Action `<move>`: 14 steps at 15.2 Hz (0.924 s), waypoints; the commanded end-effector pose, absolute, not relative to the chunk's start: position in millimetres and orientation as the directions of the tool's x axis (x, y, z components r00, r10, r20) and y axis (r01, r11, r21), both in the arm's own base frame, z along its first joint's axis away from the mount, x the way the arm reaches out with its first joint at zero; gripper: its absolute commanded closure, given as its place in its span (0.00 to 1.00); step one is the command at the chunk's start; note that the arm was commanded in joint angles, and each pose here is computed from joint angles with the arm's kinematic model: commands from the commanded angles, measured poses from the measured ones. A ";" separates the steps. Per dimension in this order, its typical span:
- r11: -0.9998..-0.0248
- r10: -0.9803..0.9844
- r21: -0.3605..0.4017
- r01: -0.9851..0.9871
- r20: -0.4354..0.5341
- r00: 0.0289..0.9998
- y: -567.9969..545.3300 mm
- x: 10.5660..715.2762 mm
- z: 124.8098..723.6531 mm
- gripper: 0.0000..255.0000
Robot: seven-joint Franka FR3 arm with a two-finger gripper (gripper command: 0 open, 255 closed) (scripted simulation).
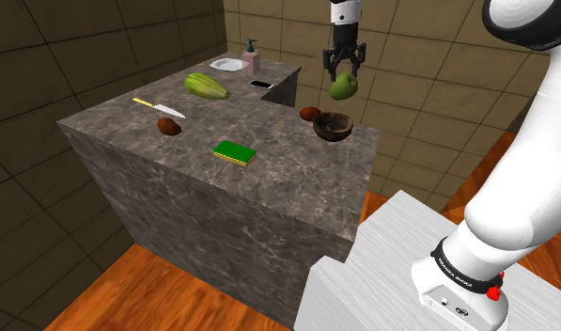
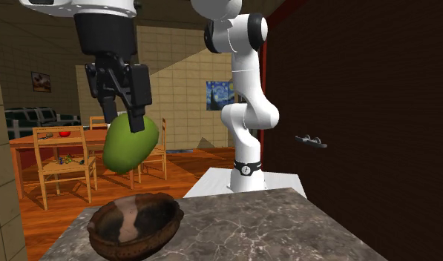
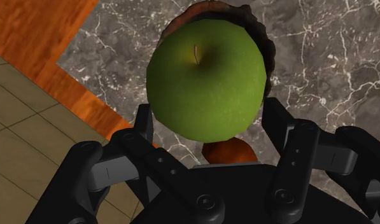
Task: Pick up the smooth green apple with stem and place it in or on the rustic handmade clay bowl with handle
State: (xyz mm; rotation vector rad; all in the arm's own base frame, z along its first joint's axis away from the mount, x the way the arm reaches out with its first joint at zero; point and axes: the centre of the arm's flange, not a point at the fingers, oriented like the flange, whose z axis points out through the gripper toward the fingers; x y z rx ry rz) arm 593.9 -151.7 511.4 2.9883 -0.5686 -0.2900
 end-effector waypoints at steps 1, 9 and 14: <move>-0.927 -0.371 0.119 -0.355 -0.169 0.913 -152.0 593.2 501.1 1.00; -0.927 -0.371 0.119 -0.355 -0.169 0.913 -152.0 593.2 456.3 1.00; -0.927 -0.371 0.119 -0.355 -0.169 0.913 -152.0 593.2 456.3 1.00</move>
